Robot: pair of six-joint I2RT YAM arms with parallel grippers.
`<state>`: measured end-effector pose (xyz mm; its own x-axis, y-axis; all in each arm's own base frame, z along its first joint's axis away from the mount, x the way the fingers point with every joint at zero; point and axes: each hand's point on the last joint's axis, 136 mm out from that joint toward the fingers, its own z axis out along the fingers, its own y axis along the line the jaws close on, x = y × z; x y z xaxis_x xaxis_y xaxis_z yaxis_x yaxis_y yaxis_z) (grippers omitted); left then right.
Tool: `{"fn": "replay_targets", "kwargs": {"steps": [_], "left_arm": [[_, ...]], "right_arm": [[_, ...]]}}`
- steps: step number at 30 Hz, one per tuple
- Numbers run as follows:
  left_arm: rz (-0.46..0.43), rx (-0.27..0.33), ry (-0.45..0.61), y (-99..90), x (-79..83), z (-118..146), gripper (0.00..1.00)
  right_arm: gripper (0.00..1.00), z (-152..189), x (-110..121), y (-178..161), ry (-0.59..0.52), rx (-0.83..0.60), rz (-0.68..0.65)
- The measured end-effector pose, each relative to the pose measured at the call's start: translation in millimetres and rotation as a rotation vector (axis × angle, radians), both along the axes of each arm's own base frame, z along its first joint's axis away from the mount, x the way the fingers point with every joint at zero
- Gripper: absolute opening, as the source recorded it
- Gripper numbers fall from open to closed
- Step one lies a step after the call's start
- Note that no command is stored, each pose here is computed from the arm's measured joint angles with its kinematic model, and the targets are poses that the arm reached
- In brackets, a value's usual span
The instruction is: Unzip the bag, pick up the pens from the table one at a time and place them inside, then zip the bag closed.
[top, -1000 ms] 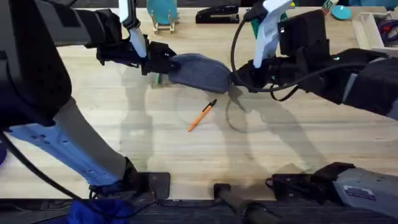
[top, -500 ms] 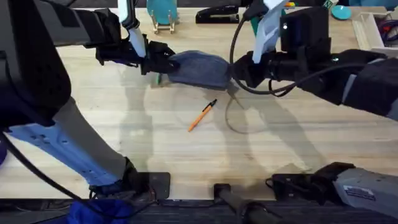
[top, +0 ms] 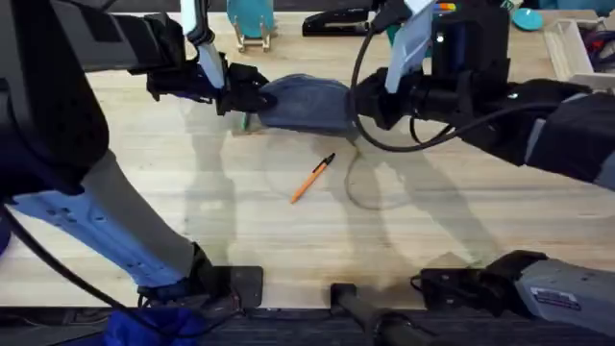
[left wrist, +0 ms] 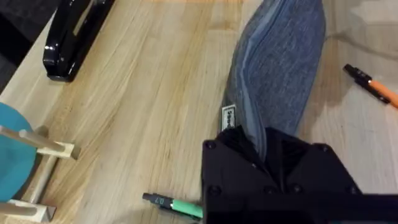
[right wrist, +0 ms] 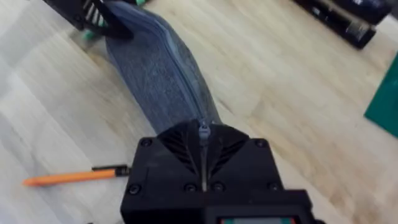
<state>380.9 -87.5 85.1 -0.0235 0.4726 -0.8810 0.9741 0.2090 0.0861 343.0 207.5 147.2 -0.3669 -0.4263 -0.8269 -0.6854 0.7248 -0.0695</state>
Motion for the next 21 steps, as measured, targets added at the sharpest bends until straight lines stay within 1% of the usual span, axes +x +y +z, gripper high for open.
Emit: {"fn": "replay_targets", "kwargs": {"steps": [6, 12, 21], "left_arm": [[0.005, 0.002, 0.001, 1.9, 0.3, -0.4, 0.042], [0.004, 0.001, 0.004, 1.5, -0.2, -0.4, 0.042], [0.004, 0.002, 0.004, 1.5, -0.2, -0.5, 0.042]], "right_arm": [[0.033, 3.5, -2.7, 9.3, -0.021, 0.002, 0.022], [0.033, -6.0, -9.2, 7.3, 0.021, -0.02, 0.025], [0.032, 1.7, -7.5, 14.7, -0.014, -0.001, 0.04]]}}
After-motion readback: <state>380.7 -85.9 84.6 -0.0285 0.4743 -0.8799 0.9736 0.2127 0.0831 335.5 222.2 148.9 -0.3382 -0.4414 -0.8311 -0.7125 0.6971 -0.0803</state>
